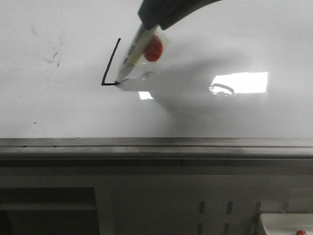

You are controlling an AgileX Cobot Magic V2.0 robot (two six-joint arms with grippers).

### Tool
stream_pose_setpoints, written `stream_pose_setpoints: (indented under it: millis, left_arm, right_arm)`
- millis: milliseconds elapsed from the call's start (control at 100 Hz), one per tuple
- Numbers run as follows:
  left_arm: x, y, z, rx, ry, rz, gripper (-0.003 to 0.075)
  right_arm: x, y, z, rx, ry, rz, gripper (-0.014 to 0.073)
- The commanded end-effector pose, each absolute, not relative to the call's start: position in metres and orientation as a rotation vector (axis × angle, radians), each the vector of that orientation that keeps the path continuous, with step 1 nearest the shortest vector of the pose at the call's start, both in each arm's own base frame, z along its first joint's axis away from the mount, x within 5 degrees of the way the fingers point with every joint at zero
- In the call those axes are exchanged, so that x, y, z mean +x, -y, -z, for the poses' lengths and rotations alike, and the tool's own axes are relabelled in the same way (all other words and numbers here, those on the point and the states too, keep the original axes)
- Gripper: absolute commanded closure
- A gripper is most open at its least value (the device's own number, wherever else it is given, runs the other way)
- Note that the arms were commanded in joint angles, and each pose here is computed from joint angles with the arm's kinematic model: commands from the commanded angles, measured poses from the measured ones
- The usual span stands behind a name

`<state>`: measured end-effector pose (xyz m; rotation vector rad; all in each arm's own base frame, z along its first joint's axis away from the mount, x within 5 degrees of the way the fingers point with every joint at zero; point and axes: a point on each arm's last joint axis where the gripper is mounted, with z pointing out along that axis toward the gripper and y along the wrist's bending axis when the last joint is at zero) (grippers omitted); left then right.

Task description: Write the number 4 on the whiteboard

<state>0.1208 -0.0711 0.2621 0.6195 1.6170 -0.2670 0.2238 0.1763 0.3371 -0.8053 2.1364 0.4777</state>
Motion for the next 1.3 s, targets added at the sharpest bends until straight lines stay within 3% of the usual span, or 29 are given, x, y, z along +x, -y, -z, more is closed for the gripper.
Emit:
stream_pose_setpoints:
  millis: [0,210,620,870,1110,1290]
  left_arm:
    - [0.122,0.073,-0.279,0.572,-1.517,0.309,0.0281]
    - [0.122,0.073,-0.279,0.572,-1.517,0.309,0.0281]
    - [0.122,0.073,-0.279,0.572,-1.517,0.309,0.0281]
    - [0.122,0.073,-0.279,0.572,-1.517,0.309,0.0281]
    - [0.122,0.073,-0.279,0.576,-1.515,0.307,0.0281]
    - [0.121,0.078,-0.278,0.635,-1.501,0.301,0.0281]
  right_arm:
    - [0.223,-0.157,-0.354,-0.784,-2.075,-0.394,0.0659]
    - [0.223,-0.142,-0.358,-0.735,-2.079,-0.372,0.0659]
    - [0.214,-0.17,-0.402,-0.793,-1.886,-0.452,0.0659]
    - [0.232,-0.176,-0.379,-0.799,-1.957,-0.421,0.0659]
    - [0.22,-0.178,-0.333,-0.866,-2.122,-0.442,0.0659]
    - [0.214,-0.187,-0.338,-0.882,-2.077,-0.472,0.0659]
